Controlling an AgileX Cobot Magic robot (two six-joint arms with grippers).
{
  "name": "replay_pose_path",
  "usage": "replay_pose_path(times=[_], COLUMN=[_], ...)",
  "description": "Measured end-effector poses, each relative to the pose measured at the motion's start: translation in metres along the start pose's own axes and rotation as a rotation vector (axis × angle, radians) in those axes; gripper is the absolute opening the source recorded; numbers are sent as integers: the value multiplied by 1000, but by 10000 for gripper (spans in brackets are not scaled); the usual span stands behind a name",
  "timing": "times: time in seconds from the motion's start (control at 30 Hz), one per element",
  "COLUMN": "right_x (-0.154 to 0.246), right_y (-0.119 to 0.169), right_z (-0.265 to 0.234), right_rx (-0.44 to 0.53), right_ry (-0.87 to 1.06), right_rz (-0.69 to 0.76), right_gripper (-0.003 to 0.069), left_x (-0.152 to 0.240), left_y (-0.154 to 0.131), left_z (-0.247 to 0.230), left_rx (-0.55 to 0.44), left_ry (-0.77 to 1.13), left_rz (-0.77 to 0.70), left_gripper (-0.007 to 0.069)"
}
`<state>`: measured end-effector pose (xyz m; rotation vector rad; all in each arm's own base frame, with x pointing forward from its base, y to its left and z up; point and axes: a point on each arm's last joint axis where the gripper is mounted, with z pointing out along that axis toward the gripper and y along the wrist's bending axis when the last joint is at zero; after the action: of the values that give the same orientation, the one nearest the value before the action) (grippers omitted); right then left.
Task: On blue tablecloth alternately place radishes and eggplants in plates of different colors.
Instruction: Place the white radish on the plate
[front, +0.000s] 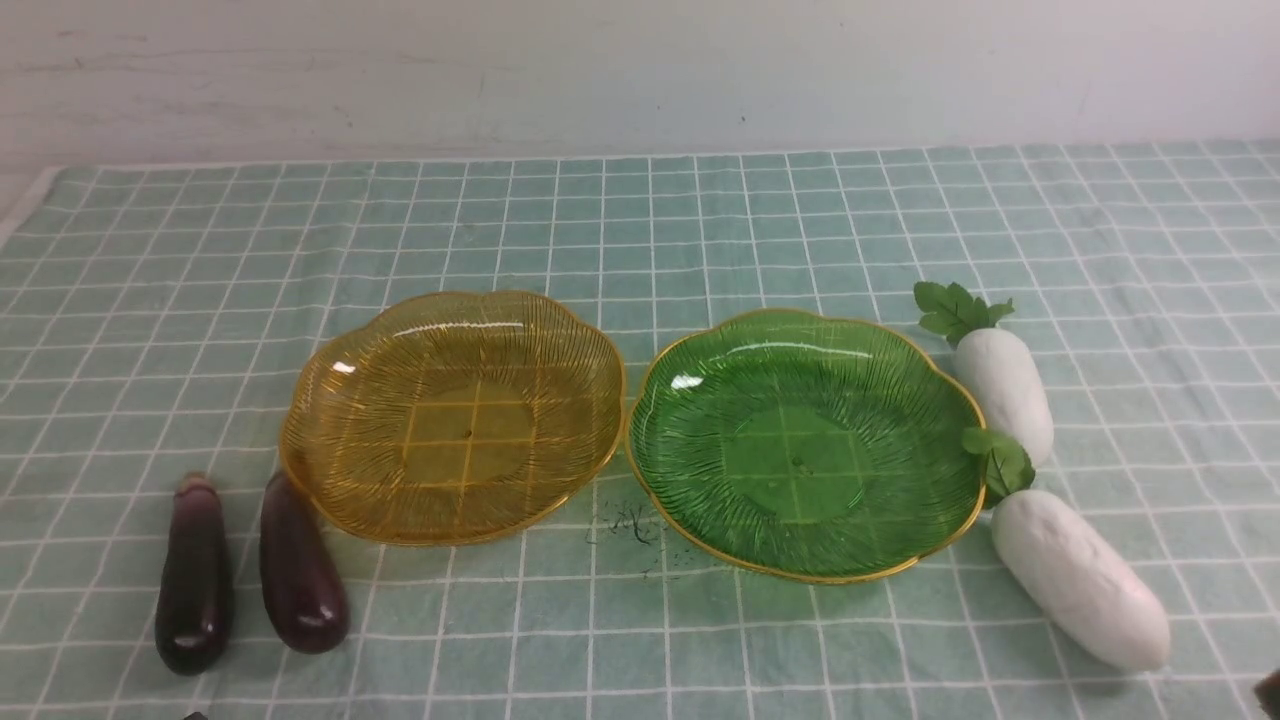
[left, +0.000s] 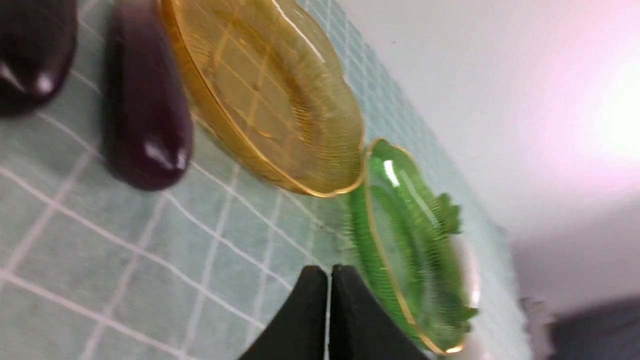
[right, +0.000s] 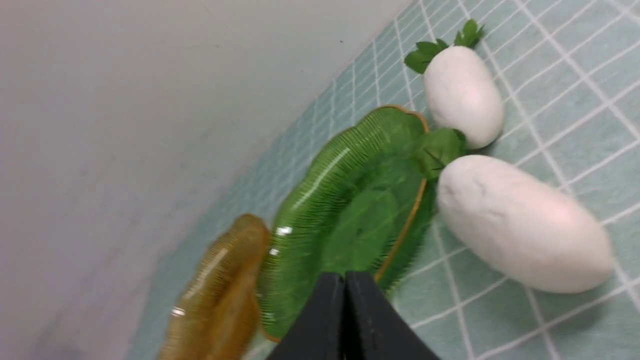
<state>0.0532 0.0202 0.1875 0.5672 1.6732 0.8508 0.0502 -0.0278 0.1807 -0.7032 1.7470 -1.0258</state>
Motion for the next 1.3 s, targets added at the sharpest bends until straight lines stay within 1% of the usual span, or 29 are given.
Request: replay_pose_path(times=[0.03, 0.13, 0.23, 0.27, 0.33, 0.37, 0.4, 0.43, 0.47, 0.5, 0.53, 0.57, 0.6, 0.67, 0.7, 0.73, 0.77, 0.8, 0.83, 0.87, 0.9, 0.93, 0.97, 1.03, 1.1, 1.17, 1.3], right_x=[0, -2, -2, -2, -11, -13, -24, -26, -34, -43, -45, -51, -53, -56, -57, -57, -56, -57, -57, -57, -58, -59, -61, -64, -68, -69, -72], right_y=[0, 2, 3, 4, 16, 19, 34, 36, 47, 59, 62, 69, 71, 77, 80, 80, 80, 81, 80, 79, 79, 74, 75, 69, 65, 58, 53], right_z=[0, 0, 0, 0, -4, -5, -11, -12, -17, -21, -22, -20, -20, -10, 2, 4, 21, 23, 35, 42, 44, 66, 68, 92, 111, 133, 158], right_rx=[-2, -24, -31, -34, -67, -77, -115, -125, -147, -162, -164, -153, -153, -115, -44, -65, -4, 0, 49, 76, 83, 163, 169, 230, 263, 287, 288], right_ry=[-1, -20, -20, -18, -40, -49, -94, -94, -137, -166, -170, -159, -158, -74, 23, 65, 241, 255, 383, 461, 468, 638, 644, 754, 808, 871, 928], right_rz=[8, 81, 83, 60, -23, -44, -133, -132, -213, -286, -306, -366, -378, -442, -495, -493, -536, -541, -571, -577, -580, -572, -575, -575, -593, -619, -674], right_gripper=[-15, -15, -15, -15, -15, -15, -15, -15, -15, -15, -15, -15, -15, -15, -15, -15, -15, -15, -15, -15, -15, -15, -14, -3, 23, 71, 194], left_x=[0, 0, 1, 1, -1, -2, -7, -8, -11, -15, -15, -18, -18, -19, -20, -20, -23, -24, -30, -33, -33, -41, -42, -48, -49, -49, -49], left_y=[0, -4, -5, -7, -23, -24, -40, -42, -53, -63, -66, -72, -73, -74, -74, -74, -74, -74, -76, -76, -76, -78, -78, -74, -70, -67, -65], left_z=[0, 0, 0, -1, -6, -7, -13, -14, -18, -20, -20, -17, -16, -8, -1, 1, 8, 8, 15, 18, 20, 26, 28, 37, 43, 47, 50], left_rx=[3, 40, 56, 67, 111, 117, 161, 167, 190, 189, 184, 132, 124, 35, -50, -68, -149, -162, -232, -265, -277, -342, -352, -417, -457, -475, -489], left_ry=[1, 4, 13, 25, 47, 47, 42, 40, 40, 57, 66, 129, 138, 241, 343, 362, 449, 463, 524, 556, 567, 601, 612, 653, 687, 707, 730], left_rz=[-9, -100, -134, -135, -66, -51, 11, 19, 67, 116, 129, 186, 191, 236, 297, 299, 345, 360, 405, 423, 424, 468, 475, 504, 509, 504, 509], left_gripper=[-8, -8, -8, -8, -8, -8, -8, -8, -8, -8, -8, -8, -8, -8, -8, -8, -8, -8, -8, -8, -8, -7, -7, -4, 0, 13, 51])
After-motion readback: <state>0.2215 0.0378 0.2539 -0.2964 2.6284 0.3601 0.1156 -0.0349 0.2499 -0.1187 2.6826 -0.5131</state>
